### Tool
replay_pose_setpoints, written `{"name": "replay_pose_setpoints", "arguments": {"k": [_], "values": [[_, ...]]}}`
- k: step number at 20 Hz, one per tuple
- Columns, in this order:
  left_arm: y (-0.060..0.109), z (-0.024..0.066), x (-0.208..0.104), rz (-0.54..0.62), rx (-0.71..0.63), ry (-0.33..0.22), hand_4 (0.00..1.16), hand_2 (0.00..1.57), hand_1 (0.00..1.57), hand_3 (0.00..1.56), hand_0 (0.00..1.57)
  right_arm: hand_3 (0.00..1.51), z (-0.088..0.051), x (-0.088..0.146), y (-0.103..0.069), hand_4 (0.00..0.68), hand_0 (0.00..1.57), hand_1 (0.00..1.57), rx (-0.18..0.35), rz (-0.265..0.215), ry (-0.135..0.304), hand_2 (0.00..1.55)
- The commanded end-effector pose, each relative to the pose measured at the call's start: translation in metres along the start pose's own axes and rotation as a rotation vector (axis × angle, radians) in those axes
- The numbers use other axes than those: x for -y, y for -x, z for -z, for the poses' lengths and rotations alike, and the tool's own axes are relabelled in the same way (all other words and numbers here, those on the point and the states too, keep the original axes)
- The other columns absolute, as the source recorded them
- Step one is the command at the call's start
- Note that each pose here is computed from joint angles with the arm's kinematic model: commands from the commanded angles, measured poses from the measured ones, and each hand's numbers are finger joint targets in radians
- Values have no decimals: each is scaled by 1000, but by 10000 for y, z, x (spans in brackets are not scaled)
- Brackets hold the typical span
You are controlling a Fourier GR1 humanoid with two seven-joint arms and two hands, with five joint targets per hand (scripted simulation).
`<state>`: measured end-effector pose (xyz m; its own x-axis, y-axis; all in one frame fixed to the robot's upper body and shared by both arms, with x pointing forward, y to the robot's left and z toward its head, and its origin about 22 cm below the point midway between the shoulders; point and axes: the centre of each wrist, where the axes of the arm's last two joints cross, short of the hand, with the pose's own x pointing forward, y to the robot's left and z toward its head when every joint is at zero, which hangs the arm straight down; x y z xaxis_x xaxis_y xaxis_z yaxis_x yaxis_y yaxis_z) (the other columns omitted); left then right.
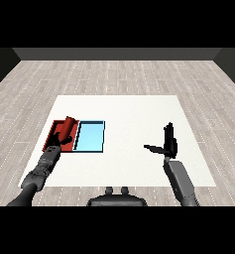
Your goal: Pick the red can and put it in the red box
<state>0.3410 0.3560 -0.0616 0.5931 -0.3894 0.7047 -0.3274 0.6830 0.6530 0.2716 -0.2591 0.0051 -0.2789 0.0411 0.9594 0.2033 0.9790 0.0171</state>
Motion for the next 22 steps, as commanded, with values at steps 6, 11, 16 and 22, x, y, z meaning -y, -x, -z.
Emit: {"name": "replay_pose_setpoints", "arguments": {"k": [6,11,16,22], "values": [[299,45,-241,-11,-154,70,0,0,0,0,0,0,-22,11,61,0,0,0,2,13,13,0],[92,97,-258,22,-130,72,0,0,0,0,0,0,-40,-79,42,0,0,0,18,46,8,0],[-103,115,-242,-151,95,-7,0,0,0,0,0,0,-86,28,42,0,0,0,51,50,-10,0],[-297,130,-307,-422,393,89,0,381,670,0,670,0,-79,76,-94,0,0,0,84,83,-66,0]]}}
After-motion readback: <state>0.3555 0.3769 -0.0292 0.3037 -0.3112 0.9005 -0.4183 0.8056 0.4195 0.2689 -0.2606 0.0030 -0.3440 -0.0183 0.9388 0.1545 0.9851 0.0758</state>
